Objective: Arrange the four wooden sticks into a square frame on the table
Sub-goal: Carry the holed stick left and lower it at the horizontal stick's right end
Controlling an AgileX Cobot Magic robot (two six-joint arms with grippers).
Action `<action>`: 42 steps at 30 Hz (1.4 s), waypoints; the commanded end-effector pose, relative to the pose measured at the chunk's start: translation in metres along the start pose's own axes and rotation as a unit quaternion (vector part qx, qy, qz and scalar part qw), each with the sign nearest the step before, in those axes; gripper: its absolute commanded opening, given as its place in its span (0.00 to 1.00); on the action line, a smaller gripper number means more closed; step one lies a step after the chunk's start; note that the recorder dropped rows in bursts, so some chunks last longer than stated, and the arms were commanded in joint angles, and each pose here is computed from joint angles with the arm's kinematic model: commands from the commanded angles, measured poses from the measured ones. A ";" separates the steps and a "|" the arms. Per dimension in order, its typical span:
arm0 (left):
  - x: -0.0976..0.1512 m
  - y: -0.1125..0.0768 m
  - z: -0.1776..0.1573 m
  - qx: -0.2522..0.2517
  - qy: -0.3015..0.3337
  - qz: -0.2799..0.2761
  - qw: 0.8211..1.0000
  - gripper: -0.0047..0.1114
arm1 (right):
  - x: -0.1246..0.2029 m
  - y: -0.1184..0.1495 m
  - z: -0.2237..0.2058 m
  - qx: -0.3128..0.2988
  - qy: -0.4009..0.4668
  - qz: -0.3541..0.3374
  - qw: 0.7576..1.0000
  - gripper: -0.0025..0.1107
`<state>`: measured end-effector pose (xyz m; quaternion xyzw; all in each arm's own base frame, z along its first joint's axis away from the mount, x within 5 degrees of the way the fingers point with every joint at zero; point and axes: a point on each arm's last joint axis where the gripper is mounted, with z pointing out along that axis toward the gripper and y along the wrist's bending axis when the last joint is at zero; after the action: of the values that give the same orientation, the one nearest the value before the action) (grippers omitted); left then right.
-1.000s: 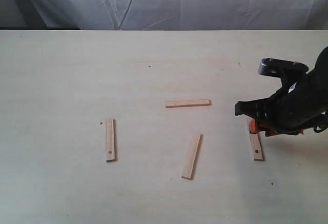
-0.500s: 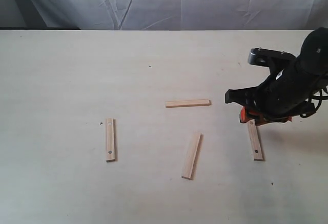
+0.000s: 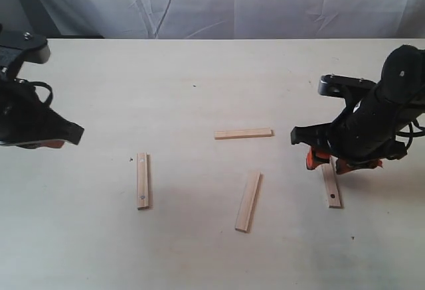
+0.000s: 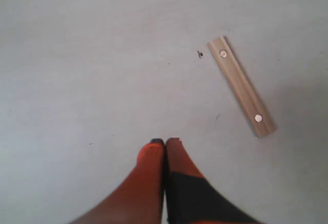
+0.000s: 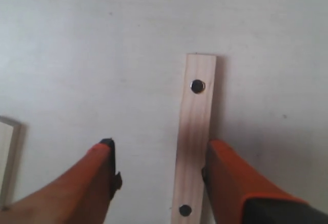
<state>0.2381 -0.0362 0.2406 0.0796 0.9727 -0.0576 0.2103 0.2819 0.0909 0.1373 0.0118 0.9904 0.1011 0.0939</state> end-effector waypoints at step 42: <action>-0.008 0.033 0.008 -0.034 -0.034 -0.081 0.996 0.04 | -0.062 0.088 0.032 -0.019 0.026 -0.118 0.992 0.02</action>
<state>0.2525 -0.0064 0.2335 0.0008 0.9715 -0.0399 0.2336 0.3464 0.1797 0.1408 -0.1031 0.9844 0.1142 0.0854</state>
